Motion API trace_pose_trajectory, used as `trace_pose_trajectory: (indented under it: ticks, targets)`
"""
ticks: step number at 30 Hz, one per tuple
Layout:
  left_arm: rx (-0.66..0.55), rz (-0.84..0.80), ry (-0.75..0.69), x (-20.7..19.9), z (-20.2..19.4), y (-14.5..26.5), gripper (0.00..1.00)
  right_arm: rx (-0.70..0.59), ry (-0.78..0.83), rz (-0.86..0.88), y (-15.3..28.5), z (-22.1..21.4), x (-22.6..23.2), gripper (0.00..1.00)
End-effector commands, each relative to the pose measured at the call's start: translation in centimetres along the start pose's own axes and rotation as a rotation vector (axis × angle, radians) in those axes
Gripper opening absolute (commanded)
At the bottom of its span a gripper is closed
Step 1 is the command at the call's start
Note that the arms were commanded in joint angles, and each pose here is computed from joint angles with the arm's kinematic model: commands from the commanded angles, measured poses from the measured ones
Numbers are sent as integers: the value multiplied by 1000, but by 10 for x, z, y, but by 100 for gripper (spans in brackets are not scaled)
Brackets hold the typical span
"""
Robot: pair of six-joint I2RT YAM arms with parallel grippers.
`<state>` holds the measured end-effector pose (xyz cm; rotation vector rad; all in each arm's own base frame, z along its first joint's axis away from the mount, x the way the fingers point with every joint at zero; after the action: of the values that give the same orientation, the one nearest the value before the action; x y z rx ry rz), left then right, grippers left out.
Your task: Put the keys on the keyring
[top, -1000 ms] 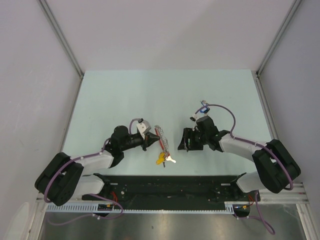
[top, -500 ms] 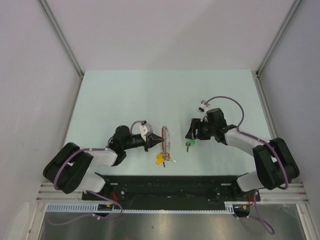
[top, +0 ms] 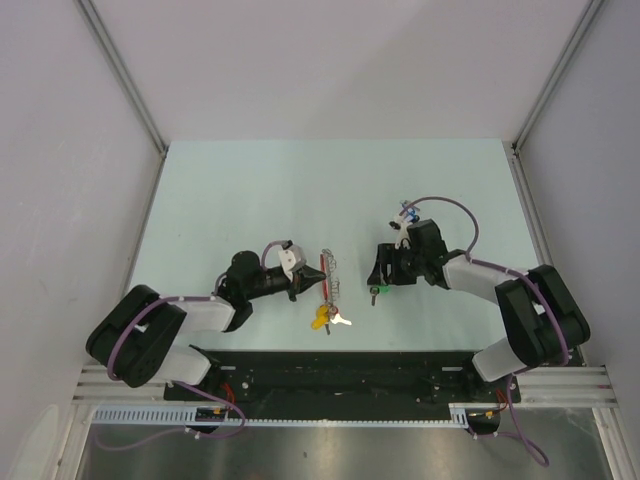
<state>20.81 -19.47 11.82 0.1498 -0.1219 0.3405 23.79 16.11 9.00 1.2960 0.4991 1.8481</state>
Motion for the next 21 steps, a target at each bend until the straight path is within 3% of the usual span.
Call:
trace_pose_trajectory:
  ticks: [1,14,21]
  targets:
    - [-24,40,-61,11,12,-2,1,39,32,-12,9,-10,13,67]
    - [-29,41,-54,9,13,0,0,98,50,61,9,-50,46,65]
    - [-27,47,-52,9,13,2,0,-57,148,-36,22,-33,40,61]
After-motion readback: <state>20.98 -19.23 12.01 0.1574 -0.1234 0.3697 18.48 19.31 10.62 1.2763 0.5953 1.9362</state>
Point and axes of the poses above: each gripper's point midway between its finger pads, its own y axis back along the fingers, its own x axis along the line the jaws close on, z = x × y, the point moved 8 cm from there along y, back along the fingers, and after that the axes turned 10 degrees about -y, right-handed, at the moved point
